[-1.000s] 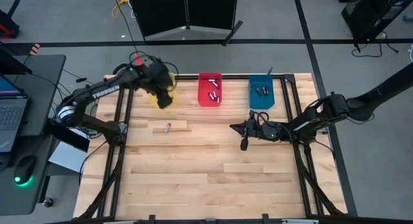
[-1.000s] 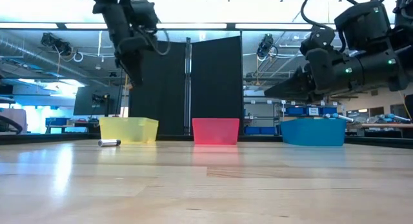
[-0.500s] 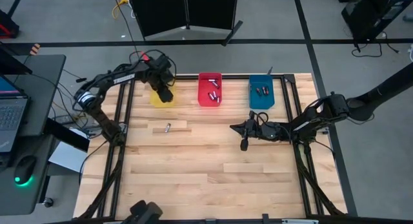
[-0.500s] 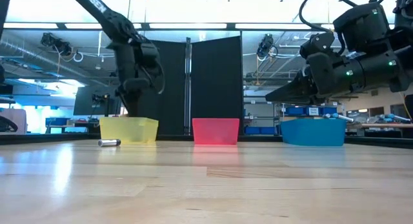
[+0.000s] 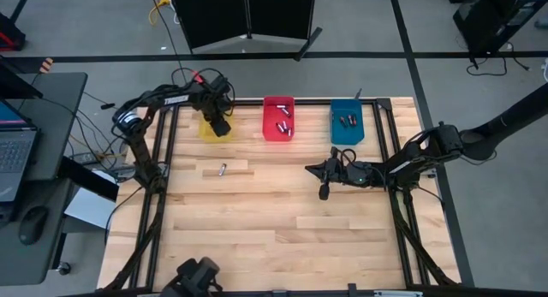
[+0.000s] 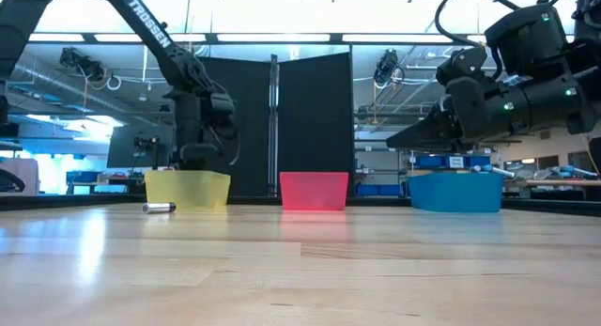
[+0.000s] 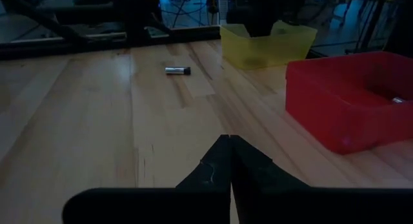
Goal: Sort batteries
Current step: Put the brown battery into the yellow bin
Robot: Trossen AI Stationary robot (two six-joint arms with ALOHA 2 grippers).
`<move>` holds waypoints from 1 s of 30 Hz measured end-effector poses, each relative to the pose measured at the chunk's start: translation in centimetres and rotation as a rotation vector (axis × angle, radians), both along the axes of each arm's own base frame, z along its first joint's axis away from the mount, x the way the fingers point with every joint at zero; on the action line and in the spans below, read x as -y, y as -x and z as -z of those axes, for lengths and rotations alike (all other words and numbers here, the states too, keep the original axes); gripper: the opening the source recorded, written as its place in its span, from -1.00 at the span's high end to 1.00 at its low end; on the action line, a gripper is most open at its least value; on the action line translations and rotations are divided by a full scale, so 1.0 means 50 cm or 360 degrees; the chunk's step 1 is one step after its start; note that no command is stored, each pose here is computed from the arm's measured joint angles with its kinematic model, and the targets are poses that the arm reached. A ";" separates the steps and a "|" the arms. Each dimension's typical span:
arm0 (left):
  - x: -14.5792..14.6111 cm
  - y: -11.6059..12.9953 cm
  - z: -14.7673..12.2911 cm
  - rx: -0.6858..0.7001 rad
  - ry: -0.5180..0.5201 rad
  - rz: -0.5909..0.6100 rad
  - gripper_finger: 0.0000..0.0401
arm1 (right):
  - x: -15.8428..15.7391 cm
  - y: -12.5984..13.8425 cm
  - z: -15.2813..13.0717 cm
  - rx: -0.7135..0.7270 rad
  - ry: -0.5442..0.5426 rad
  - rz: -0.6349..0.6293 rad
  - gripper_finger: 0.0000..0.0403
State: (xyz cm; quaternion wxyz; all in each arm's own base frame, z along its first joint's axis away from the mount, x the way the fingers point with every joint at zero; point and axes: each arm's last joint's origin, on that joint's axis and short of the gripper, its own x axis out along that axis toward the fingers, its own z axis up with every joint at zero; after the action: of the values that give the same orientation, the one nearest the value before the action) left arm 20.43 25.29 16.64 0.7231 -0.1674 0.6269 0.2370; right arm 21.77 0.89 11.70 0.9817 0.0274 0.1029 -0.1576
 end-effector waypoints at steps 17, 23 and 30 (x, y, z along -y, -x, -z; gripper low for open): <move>-0.009 -0.002 0.025 -0.0027 0.0029 -0.0011 0.74 | 0.000 0.000 0.000 -0.0003 0.0004 -0.0002 0.95; -0.011 -0.004 0.025 -0.0010 0.0008 -0.0013 0.74 | 0.000 0.000 0.000 -0.0002 0.0004 -0.0002 0.95; -0.012 -0.005 0.025 0.0005 0.0008 -0.0009 0.74 | 0.000 0.000 0.000 -0.0002 0.0004 -0.0002 0.95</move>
State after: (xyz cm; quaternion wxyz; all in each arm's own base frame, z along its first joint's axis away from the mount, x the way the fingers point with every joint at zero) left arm 20.69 25.89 15.38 0.7229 -0.1714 0.6259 0.2373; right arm 21.76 0.89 11.69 0.9818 0.0258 0.1035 -0.1573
